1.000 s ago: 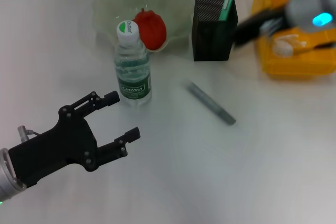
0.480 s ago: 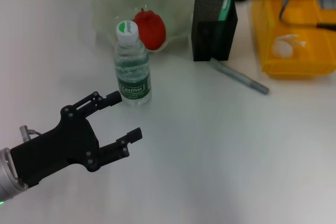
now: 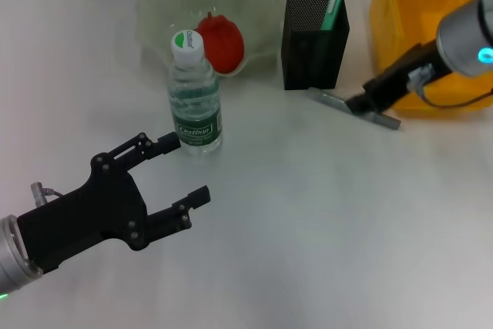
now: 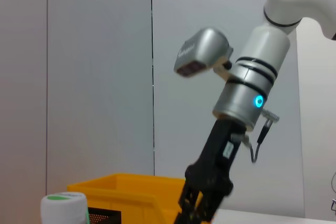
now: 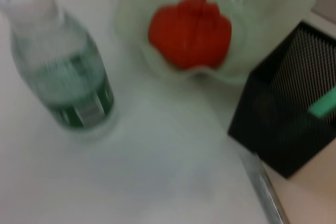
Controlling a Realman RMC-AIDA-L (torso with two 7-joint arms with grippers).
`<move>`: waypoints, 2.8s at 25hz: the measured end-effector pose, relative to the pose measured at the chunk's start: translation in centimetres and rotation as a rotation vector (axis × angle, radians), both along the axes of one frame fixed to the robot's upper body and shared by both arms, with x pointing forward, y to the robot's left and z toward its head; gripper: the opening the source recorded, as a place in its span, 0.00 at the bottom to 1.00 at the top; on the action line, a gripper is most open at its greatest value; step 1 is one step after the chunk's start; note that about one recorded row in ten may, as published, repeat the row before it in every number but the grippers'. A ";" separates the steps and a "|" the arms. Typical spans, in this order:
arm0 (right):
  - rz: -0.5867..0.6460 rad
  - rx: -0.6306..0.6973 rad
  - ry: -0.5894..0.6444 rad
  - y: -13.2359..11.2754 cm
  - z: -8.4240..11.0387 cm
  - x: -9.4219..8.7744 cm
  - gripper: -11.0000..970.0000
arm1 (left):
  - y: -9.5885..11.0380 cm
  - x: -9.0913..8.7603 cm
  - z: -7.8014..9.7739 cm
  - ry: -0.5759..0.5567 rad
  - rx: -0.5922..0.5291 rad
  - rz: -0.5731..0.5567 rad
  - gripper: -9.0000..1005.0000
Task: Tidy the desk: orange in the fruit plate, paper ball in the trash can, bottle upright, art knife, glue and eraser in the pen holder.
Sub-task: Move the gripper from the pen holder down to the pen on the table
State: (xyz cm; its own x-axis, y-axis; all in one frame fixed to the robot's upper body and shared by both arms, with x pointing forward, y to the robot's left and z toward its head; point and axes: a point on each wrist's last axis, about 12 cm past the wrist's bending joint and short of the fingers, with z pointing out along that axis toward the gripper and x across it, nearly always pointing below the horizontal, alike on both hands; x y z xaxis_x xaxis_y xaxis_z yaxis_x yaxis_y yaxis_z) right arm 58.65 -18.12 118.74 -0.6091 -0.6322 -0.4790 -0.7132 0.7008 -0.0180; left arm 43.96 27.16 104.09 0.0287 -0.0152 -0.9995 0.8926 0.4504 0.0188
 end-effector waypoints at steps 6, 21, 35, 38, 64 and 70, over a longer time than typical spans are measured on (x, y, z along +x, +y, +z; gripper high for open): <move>0.075 -0.155 -0.056 1.2 -1.6 0.7 0.37 | 0.0 0.0 0.0 0.002 0.001 0.000 0.78; 0.107 -0.261 -0.109 4.0 -4.4 2.8 0.36 | -0.1 0.0 -0.1 0.006 0.002 0.000 0.78; 0.096 -0.288 -0.100 5.0 -5.7 4.2 0.35 | -0.1 -0.2 -0.3 0.001 0.007 0.008 0.78; 0.092 -0.284 -0.106 5.0 -5.9 4.4 0.35 | -0.1 -0.2 -0.3 0.002 0.007 0.008 0.78; 0.060 -0.282 -0.059 4.7 -7.9 5.1 0.24 | -0.1 -0.3 -0.3 -0.007 0.011 0.011 0.78; 0.062 -0.289 -0.048 4.8 -7.8 5.1 0.19 | -0.1 -0.2 -0.3 -0.008 0.011 0.011 0.78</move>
